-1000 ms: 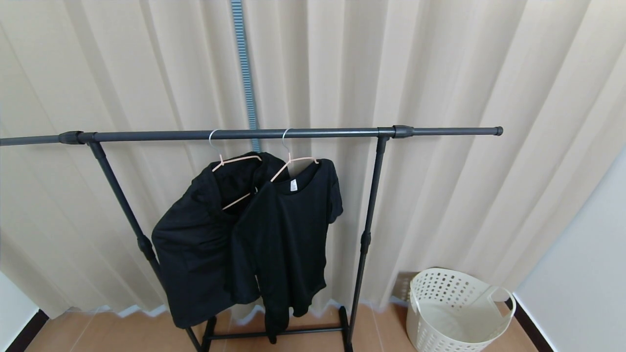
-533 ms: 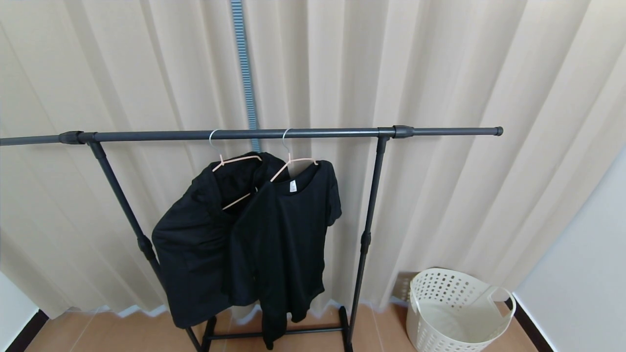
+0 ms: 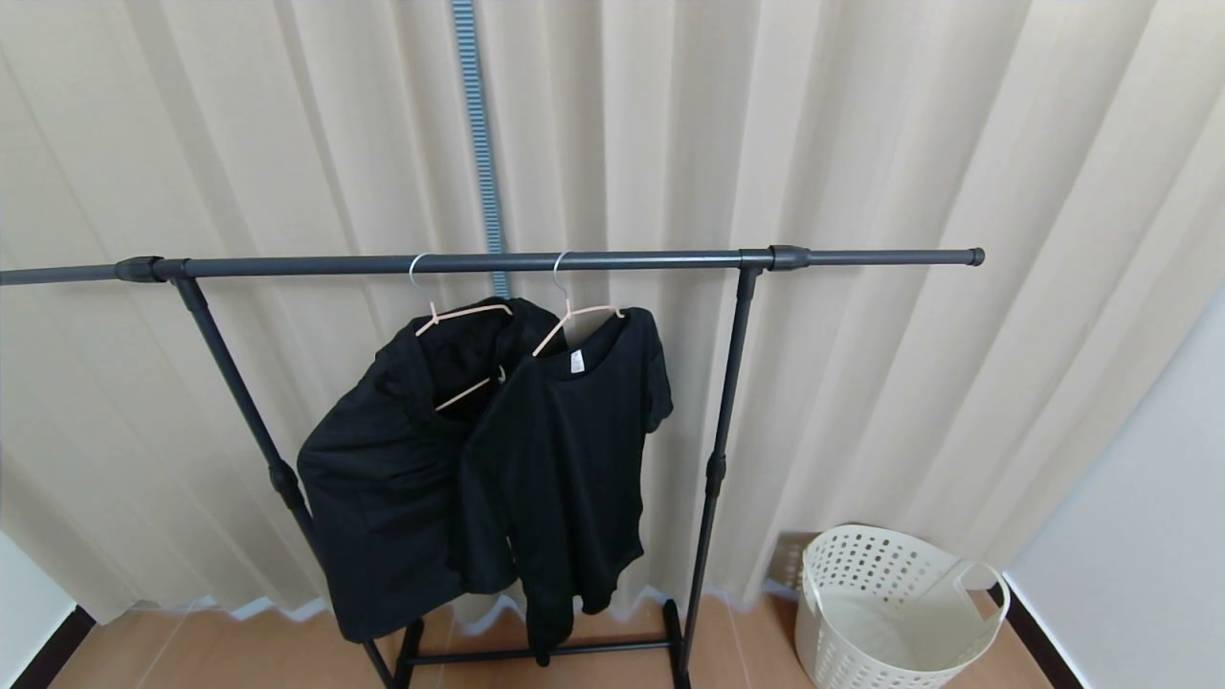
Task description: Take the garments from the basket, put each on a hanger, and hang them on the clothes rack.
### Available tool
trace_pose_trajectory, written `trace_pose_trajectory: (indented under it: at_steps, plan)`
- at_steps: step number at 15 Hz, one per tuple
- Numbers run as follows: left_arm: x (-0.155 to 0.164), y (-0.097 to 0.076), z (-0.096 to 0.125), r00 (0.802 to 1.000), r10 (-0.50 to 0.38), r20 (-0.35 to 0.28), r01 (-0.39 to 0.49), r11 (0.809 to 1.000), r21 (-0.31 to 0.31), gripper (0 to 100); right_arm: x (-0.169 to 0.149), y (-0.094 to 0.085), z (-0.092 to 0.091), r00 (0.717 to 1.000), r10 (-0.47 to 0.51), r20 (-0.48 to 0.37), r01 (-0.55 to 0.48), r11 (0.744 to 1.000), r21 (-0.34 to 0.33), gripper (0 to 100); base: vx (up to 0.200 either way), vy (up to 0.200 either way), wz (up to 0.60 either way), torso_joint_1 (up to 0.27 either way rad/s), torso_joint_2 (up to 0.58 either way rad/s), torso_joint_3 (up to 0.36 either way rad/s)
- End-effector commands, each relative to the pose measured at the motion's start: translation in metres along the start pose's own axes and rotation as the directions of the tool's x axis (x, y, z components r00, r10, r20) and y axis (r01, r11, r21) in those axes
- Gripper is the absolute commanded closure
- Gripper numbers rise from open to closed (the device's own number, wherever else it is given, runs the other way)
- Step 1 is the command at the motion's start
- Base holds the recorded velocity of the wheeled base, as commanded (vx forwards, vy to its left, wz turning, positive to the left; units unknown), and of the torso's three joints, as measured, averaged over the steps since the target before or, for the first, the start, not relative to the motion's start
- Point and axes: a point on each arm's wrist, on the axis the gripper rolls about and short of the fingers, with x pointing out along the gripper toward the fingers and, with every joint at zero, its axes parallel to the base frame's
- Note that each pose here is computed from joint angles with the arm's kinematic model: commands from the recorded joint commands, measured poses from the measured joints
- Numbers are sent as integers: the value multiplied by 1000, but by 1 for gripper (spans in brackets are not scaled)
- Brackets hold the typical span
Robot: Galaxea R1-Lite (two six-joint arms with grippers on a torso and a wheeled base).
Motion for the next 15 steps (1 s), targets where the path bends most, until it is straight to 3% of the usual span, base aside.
trace_pose_trajectory:
  at_steps: [1,5,15]
  plan:
    - [0,0,0,1000,-1,-1,1,1000,1,0,-8,2,-1,993,-87,85,88,996,-9,0,0,0,0,0,0,0]
    - [0,0,0,1000,-1,4,1,1000,1,0,-8,1,-1,994,-68,88,64,997,44,0,0,0,0,0,0,0]
    - [0,0,0,1000,-1,4,1,1000,1,0,-8,1,-1,994,-66,88,63,997,42,0,0,0,0,0,0,0]
